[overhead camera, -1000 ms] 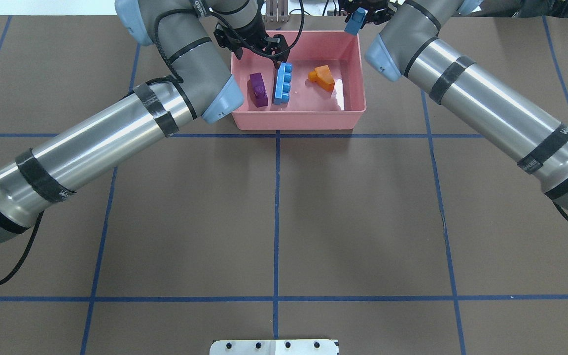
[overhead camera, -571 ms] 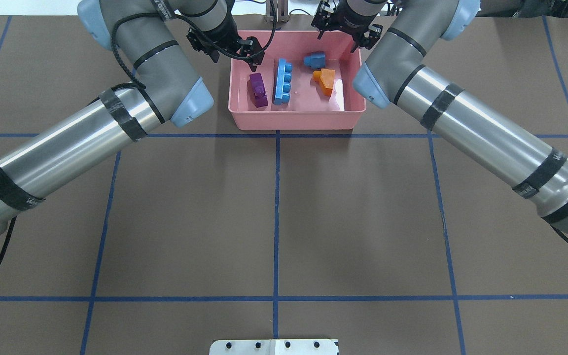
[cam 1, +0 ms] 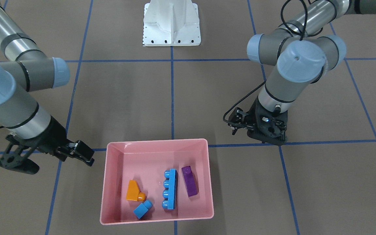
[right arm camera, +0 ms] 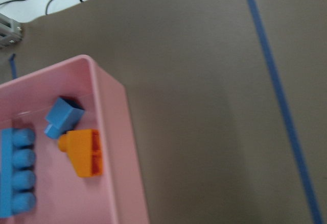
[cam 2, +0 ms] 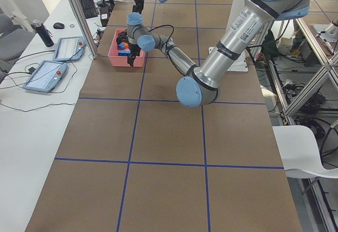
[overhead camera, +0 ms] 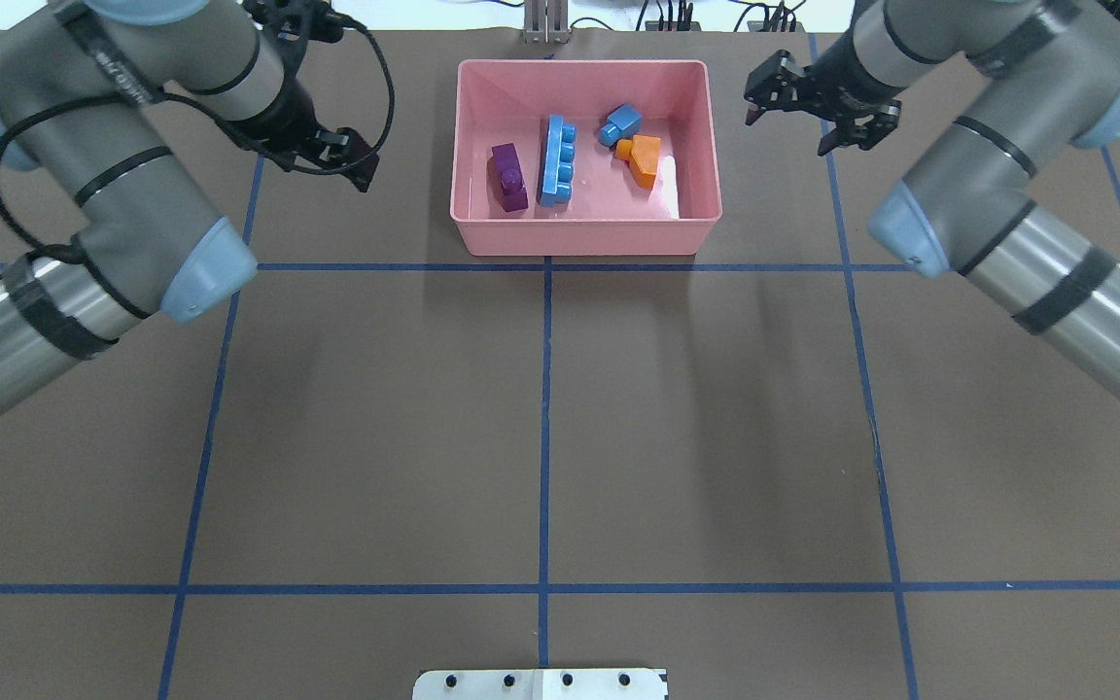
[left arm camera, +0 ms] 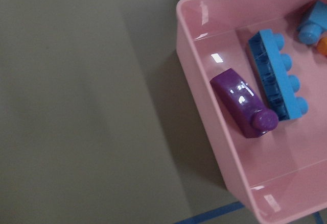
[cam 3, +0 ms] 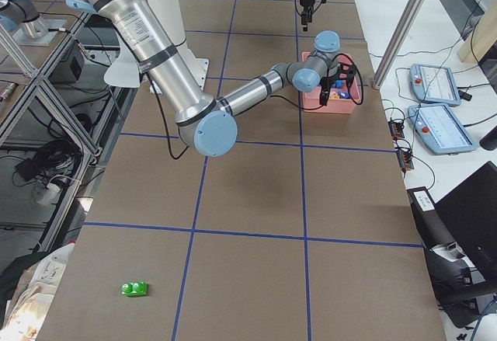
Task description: Put all blocks into box
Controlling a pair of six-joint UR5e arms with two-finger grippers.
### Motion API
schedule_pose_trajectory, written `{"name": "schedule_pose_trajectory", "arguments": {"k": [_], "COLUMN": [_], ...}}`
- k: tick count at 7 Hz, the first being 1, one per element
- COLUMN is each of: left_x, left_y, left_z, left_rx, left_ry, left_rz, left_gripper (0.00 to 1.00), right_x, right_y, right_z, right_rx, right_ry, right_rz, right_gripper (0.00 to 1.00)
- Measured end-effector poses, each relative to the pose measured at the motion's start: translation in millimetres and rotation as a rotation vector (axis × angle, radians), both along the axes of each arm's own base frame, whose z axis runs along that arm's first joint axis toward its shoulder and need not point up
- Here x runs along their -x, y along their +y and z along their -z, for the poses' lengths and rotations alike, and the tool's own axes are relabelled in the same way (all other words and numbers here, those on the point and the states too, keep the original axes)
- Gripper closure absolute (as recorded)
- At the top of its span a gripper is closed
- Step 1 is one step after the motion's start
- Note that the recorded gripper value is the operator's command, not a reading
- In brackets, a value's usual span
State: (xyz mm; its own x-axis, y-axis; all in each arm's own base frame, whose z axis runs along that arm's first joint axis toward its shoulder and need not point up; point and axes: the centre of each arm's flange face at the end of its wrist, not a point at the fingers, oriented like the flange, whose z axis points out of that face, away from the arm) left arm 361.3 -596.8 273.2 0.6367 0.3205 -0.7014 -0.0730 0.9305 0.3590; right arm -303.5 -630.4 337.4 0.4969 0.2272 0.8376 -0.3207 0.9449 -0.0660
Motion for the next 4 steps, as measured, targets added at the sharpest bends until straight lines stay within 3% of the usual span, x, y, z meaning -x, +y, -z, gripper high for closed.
{"name": "schedule_pose_trajectory", "arguments": {"k": [2,4], "left_x": [52.2,103.2], "left_y": [43.4,81.7], "left_z": [-68.0,-120.8], "left_rx": [0.014,0.005], "left_ry": [-0.050,-0.106], "left_rz": [-0.013,-0.048], "left_gripper": [0.00,0.00], "right_x": [-81.7,-171.2], "right_y": [70.1,135.3], "right_z": [-92.9,-186.4], "right_rx": [-0.058,-0.078], "right_ry": [0.072,0.132], "right_rz": [0.080,0.175], "right_gripper": [0.00,0.00]}}
